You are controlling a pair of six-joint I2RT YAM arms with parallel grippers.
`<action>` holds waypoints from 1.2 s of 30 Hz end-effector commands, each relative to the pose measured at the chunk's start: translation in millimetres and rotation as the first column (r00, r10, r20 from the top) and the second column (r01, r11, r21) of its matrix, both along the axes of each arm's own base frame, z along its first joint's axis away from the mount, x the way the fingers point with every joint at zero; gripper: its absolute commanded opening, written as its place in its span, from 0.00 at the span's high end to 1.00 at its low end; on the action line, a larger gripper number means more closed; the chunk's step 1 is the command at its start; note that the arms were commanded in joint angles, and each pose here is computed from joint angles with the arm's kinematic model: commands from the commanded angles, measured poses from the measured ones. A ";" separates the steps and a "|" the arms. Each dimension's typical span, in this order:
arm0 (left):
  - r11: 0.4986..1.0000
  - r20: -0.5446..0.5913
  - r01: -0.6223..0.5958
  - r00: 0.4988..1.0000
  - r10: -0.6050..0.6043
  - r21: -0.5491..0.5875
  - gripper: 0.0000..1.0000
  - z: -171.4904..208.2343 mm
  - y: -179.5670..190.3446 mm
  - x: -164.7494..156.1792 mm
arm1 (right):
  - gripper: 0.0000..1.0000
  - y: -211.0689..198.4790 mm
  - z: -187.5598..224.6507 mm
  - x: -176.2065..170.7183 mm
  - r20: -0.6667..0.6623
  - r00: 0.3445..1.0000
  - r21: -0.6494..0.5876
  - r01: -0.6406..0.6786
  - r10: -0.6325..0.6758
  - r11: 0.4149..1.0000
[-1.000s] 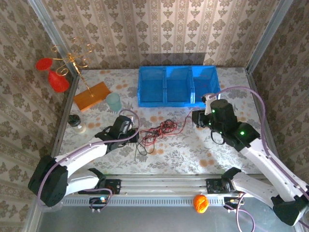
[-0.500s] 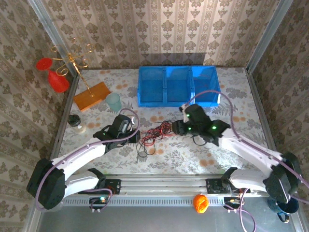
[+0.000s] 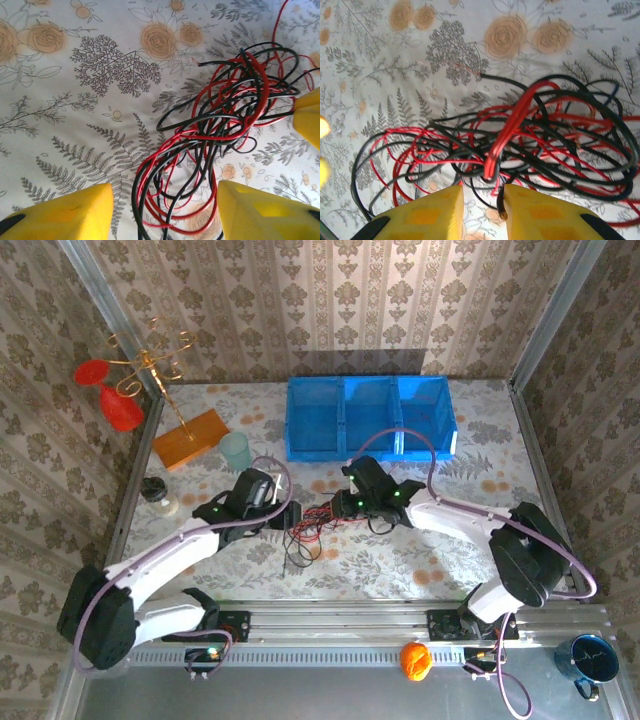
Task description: Untangle the cables
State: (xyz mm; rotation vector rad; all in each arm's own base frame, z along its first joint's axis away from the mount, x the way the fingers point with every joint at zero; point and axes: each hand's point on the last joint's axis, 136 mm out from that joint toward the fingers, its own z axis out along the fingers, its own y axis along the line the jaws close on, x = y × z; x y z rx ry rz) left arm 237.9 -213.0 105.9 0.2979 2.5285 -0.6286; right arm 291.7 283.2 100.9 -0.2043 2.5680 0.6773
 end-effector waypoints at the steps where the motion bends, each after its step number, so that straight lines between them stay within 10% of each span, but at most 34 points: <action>1: 0.999 0.027 0.036 0.999 -0.036 0.001 0.44 7.5 -11.7 16.4 | 0.69 2.7 15.7 14.2 0.067 0.998 -0.025 0.012 -0.011 1.000; 15: 0.998 -0.121 0.059 0.991 -0.057 0.012 0.47 -57.2 -29.6 19.3 | 0.69 5.4 15.0 20.4 0.059 0.996 -0.129 0.074 -0.067 0.989; 26: 0.999 -0.146 0.050 0.988 -0.048 0.016 0.75 -72.6 -21.8 6.7 | 0.70 -1.5 -35.9 4.9 -0.068 0.991 -0.161 0.102 -0.114 0.982; 36: 0.999 -0.118 0.038 0.992 -0.036 0.014 0.98 -59.9 -15.5 3.8 | 0.99 0.7 -33.4 12.1 -0.035 0.994 -0.154 0.093 -0.100 0.984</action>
